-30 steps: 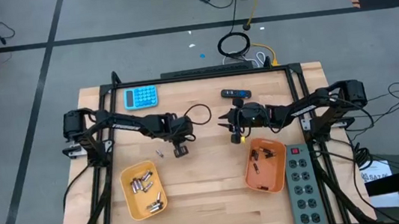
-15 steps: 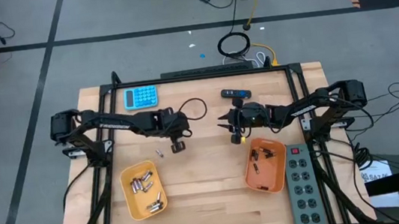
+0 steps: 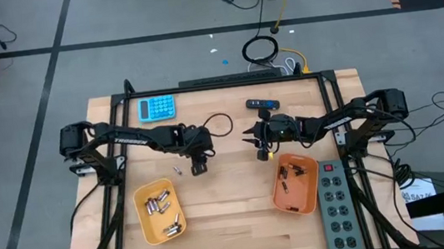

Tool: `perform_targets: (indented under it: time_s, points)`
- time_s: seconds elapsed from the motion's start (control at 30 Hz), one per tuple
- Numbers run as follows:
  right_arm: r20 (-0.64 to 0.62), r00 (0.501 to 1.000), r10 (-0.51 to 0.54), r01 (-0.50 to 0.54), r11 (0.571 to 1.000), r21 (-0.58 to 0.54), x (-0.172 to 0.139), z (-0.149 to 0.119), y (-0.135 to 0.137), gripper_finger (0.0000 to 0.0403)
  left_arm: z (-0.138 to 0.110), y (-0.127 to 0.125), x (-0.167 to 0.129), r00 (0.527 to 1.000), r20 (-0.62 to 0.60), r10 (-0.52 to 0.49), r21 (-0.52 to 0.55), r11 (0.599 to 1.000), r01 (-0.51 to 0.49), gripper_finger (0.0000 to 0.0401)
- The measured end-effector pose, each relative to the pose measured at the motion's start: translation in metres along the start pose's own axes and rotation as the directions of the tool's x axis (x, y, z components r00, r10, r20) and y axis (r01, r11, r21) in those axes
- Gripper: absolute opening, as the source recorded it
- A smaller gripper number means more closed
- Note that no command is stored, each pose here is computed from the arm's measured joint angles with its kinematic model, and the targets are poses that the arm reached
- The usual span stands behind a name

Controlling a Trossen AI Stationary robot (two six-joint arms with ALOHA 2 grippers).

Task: Sort batteries
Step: Put the silver battery into the yellow bin

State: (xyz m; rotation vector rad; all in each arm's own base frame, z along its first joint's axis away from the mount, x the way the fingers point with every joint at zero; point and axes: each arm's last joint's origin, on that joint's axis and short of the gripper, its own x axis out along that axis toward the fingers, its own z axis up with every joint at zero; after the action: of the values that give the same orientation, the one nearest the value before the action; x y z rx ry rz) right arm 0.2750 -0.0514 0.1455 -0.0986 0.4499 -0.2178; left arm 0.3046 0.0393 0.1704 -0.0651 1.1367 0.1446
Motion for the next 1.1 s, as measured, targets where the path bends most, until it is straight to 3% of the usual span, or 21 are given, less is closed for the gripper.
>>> perform_targets:
  time_s: [0.13,0.37,0.73,0.83,1.0,1.1]
  points:
    - [-0.001,1.0,0.0,0.0,1.0,0.0,0.0,0.0,0.0,0.0109,-0.001,-0.008,0.002,1.0,-0.005,0.0,0.024,1.0,0.0,0.0232]
    - [0.0,1.0,0.0,0.0,1.0,0.002,0.0,0.0,0.0,0.0109,-0.009,-0.008,0.021,0.992,-0.045,0.121,0.043,0.992,-0.119,0.0232]
    - [0.002,1.0,0.0,0.0,1.0,0.004,0.0,0.0,0.0,0.0109,-0.01,0.006,0.047,0.994,-0.071,0.081,0.021,0.997,-0.08,0.0228]
    - [0.001,1.0,0.0,0.0,1.0,0.004,0.0,0.0,0.0,0.0109,-0.011,0.006,0.053,0.994,-0.094,0.064,0.043,0.997,-0.06,0.0187]
    - [-0.001,1.0,0.0,0.0,1.0,0.002,0.0,0.0,0.0,0.0109,-0.013,0.004,0.056,0.993,-0.111,0.039,0.043,0.998,-0.035,0.0033]
    - [-0.002,1.0,0.0,0.0,1.0,0.001,0.0,0.0,0.0,0.0109,-0.014,0.005,0.056,0.992,-0.118,0.049,0.043,0.998,-0.045,0.0024]
